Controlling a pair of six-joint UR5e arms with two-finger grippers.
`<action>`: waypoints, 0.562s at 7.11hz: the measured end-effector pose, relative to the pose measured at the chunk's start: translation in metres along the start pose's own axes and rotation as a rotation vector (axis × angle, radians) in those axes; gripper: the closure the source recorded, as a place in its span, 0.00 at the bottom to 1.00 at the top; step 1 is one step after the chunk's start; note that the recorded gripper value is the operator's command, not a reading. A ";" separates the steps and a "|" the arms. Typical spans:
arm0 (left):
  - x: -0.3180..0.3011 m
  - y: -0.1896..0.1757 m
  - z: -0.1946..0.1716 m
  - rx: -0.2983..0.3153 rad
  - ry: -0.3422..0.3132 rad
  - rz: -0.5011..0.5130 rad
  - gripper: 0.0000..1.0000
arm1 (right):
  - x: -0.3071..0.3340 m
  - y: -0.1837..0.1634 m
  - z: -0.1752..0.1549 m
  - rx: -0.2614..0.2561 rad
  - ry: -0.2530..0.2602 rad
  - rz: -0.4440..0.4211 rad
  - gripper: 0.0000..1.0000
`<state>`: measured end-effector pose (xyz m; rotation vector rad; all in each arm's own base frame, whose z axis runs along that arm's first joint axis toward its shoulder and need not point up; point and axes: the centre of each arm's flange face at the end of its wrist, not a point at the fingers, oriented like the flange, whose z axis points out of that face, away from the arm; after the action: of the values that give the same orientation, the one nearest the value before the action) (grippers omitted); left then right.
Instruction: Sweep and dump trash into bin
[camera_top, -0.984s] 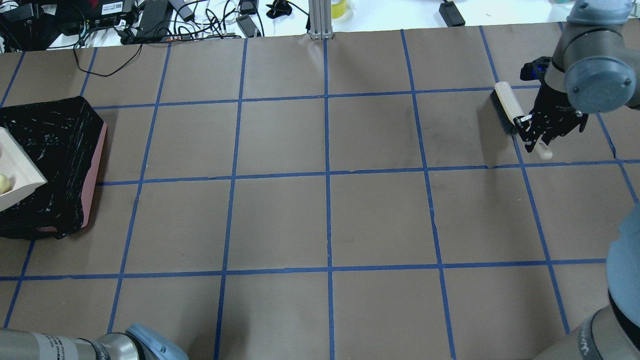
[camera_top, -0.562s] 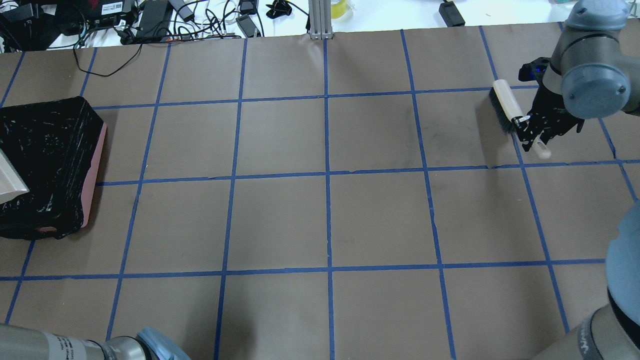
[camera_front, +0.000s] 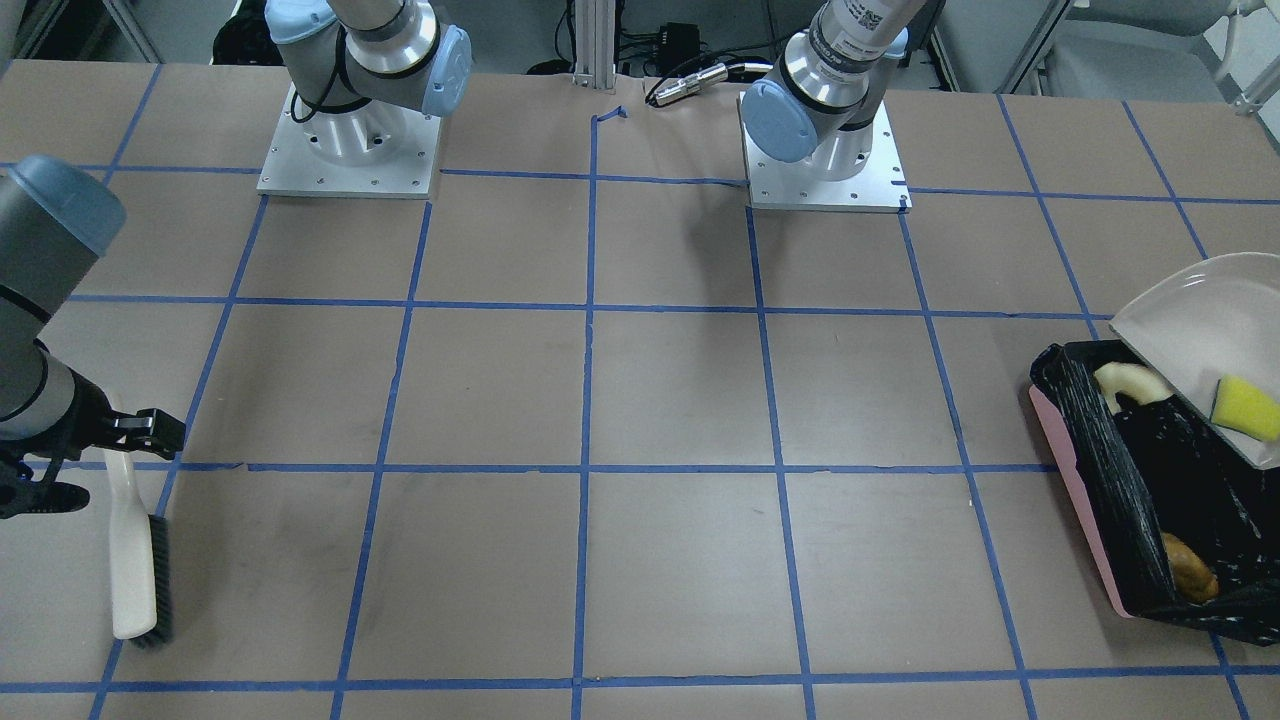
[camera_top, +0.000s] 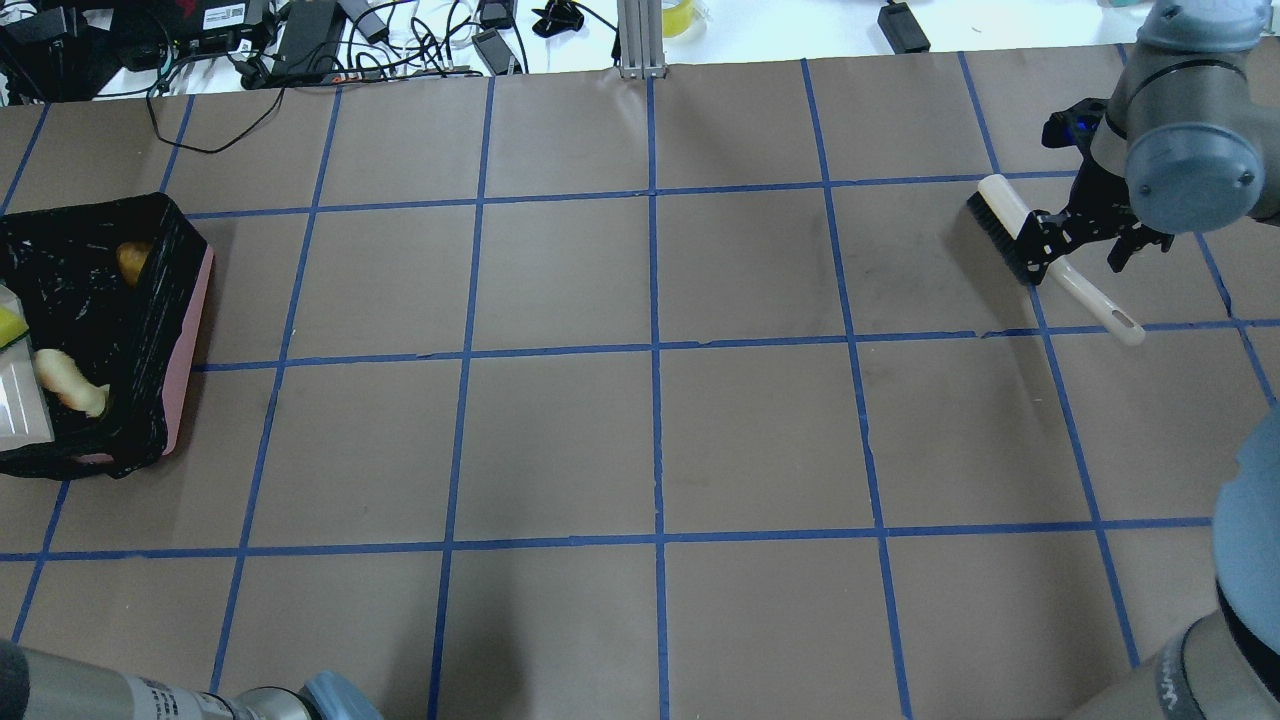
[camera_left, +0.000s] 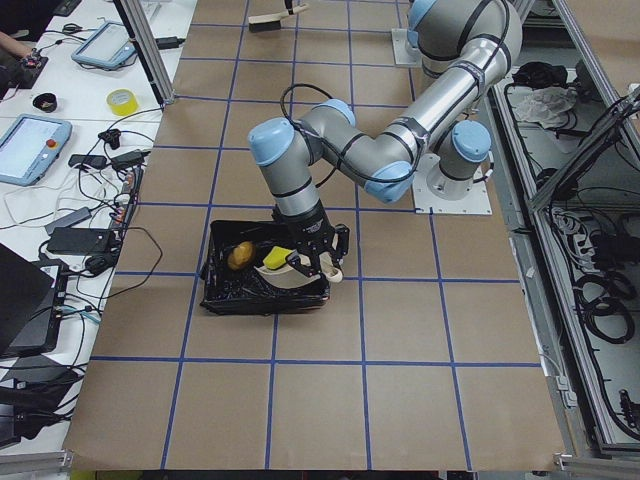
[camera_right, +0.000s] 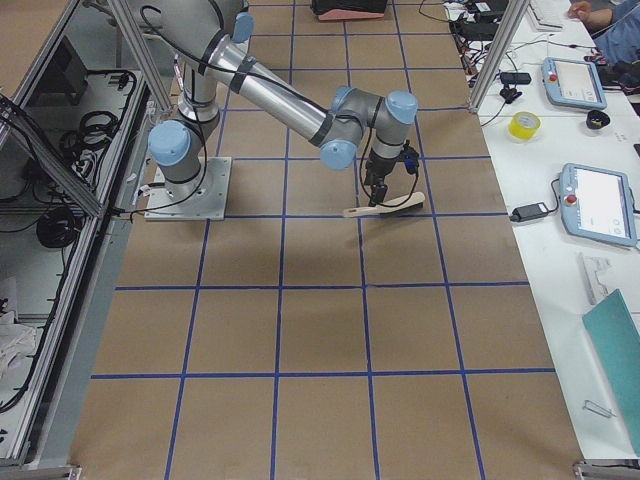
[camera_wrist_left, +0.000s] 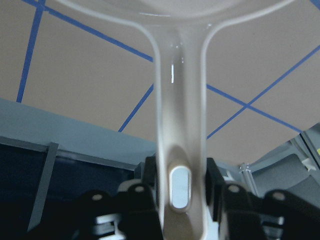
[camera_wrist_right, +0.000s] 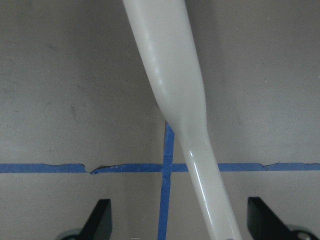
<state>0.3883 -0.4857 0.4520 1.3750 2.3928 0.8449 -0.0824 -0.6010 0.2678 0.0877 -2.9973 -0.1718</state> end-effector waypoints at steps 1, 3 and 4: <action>-0.002 -0.007 -0.012 -0.049 -0.023 0.017 1.00 | 0.002 -0.002 -0.007 0.018 0.009 0.002 0.00; -0.002 -0.016 -0.032 -0.119 -0.061 0.029 1.00 | 0.004 -0.006 -0.024 0.050 0.023 0.005 0.00; 0.001 -0.029 -0.055 -0.184 -0.099 0.037 1.00 | 0.004 -0.007 -0.036 0.069 0.028 0.004 0.00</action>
<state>0.3411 -0.5158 0.4792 1.3597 2.1632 0.9570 -0.0808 -0.6119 0.3027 0.0903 -2.9749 -0.0664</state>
